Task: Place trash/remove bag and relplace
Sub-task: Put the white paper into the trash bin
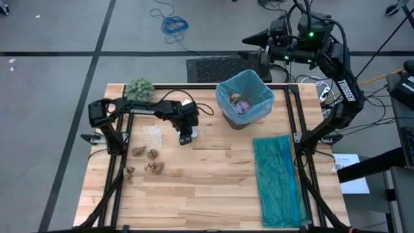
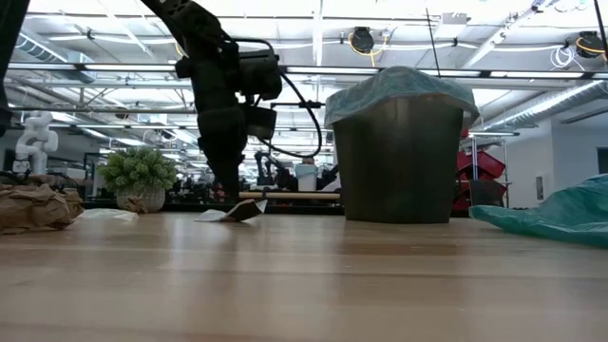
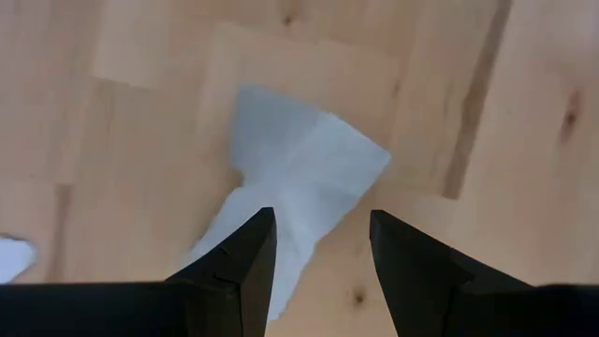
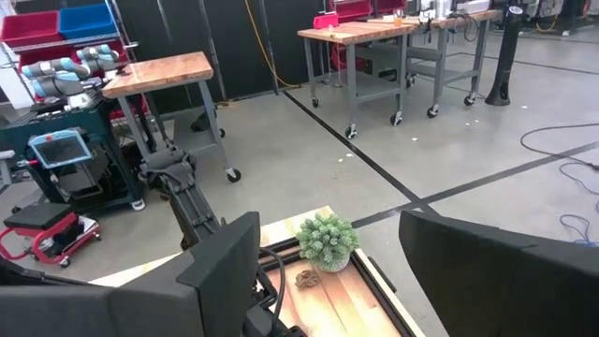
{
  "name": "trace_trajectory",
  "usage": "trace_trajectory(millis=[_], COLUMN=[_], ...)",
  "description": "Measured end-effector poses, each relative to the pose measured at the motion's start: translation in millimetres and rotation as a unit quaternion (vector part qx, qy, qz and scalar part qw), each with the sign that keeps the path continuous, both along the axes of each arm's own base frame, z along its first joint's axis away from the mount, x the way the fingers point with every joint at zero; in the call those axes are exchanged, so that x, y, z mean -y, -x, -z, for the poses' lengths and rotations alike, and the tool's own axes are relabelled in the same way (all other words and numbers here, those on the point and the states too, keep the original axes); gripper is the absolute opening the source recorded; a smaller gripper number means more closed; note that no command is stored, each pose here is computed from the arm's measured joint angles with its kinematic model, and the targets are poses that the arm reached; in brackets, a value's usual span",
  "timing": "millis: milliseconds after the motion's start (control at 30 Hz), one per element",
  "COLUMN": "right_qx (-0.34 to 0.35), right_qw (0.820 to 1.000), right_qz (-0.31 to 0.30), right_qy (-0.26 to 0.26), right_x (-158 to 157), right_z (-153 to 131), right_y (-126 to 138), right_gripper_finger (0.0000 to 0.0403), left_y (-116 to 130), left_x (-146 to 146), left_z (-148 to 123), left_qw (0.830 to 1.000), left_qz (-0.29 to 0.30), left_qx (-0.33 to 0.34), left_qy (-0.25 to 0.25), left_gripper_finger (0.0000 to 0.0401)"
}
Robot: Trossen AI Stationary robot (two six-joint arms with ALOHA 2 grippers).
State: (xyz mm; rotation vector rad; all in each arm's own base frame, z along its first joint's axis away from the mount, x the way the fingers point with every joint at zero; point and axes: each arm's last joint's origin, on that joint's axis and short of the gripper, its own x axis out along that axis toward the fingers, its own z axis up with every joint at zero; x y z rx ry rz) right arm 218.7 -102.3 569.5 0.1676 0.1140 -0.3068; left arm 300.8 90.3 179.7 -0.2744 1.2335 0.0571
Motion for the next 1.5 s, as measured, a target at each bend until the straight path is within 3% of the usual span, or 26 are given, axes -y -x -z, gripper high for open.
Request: trace_trajectory(millis=[300, 667, 767, 867, 967, 1100, 1267, 1500], right_qx=[0.002, 0.002, -0.006, -0.047, -0.117, -0.201, -0.297, -0.404], right_qw=[1.0, 1.0, 1.0, 0.998, 0.992, 0.978, 0.949, 0.902], right_qz=[0.001, 0.002, 0.001, 0.03, 0.05, 0.051, 0.049, 0.065], right_qy=[0.001, 0.002, 0.012, 0.015, -0.008, -0.039, -0.09, -0.141], right_x=[0, 0, 0, 2, 7, 13, 22, 35], right_z=[-1, -1, 0, 8, 25, 47, 77, 115], right_y=[0, 0, 0, -1, -6, -17, -36, -60], right_gripper_finger=[0.0251, 0.0251, 0.0242, 0.0203, 0.0129, 0.0018, 0.0004, 0.0001], left_y=[-16, -24, -24, -23, -22, -16, -1, 31], left_x=[11, 11, 10, 9, 7, 9, 13, 18], left_z=[-3, 38, 38, 34, 26, 8, -26, -97], left_qw=[0.998, 0.999, 1.0, 1.0, 0.999, 0.999, 0.997, 0.983], left_qz=[0.021, 0.021, 0.005, -0.015, -0.025, -0.038, -0.052, -0.102], left_qx=[0.059, -0.012, -0.015, -0.014, -0.004, 0.008, 0.04, 0.152], left_qy=[-0.03, -0.022, -0.023, -0.019, -0.024, -0.026, -0.027, -0.033], left_gripper_finger=[0.0168, 0.0165, 0.0137, 0.0075, 0.0013, 0.0003, 0.0001, 0.0001])
